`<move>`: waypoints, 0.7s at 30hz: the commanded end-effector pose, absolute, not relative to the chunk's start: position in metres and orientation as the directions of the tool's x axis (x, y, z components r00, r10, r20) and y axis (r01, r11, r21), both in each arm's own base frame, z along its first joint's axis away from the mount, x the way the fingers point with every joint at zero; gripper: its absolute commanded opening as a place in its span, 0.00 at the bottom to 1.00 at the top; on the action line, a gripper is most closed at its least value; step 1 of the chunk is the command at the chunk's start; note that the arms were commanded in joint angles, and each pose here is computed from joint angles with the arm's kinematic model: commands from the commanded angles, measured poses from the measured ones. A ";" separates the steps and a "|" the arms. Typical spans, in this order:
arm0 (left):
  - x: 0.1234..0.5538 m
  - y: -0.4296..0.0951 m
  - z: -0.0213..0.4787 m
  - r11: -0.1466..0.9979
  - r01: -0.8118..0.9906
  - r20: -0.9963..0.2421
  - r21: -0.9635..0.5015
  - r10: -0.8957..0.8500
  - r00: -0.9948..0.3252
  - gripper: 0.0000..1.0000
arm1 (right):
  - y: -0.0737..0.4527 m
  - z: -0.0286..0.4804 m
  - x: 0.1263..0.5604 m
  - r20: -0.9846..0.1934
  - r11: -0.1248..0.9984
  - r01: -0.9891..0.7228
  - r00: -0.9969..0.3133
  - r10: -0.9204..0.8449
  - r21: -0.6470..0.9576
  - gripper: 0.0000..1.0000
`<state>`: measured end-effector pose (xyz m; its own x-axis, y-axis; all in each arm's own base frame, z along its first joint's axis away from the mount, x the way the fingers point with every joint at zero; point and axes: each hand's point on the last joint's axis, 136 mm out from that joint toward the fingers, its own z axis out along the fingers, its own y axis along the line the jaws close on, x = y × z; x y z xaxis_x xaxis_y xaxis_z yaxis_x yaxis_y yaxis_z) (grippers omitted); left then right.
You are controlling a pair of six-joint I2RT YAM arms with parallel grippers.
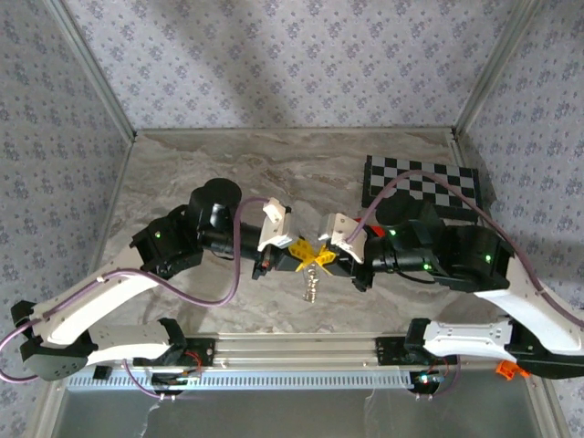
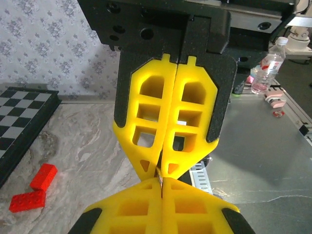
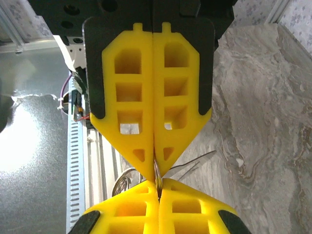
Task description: Put the keys on the keyring
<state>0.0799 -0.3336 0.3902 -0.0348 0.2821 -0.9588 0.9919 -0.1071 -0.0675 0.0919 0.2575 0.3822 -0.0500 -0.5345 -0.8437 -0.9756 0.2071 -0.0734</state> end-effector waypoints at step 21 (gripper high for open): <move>0.043 -0.338 0.456 -0.281 0.960 -0.992 -0.014 -0.116 -0.048 0.00 | 0.264 0.439 0.087 -0.983 0.231 -0.971 0.014 -0.181 -0.056 0.09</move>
<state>0.0649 -0.3391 0.4352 -0.0644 -0.0361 -0.9973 0.9808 -0.1866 -0.0566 0.0807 0.2544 0.4248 0.0066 -0.2462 -0.9692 -0.9745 0.2157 -0.0615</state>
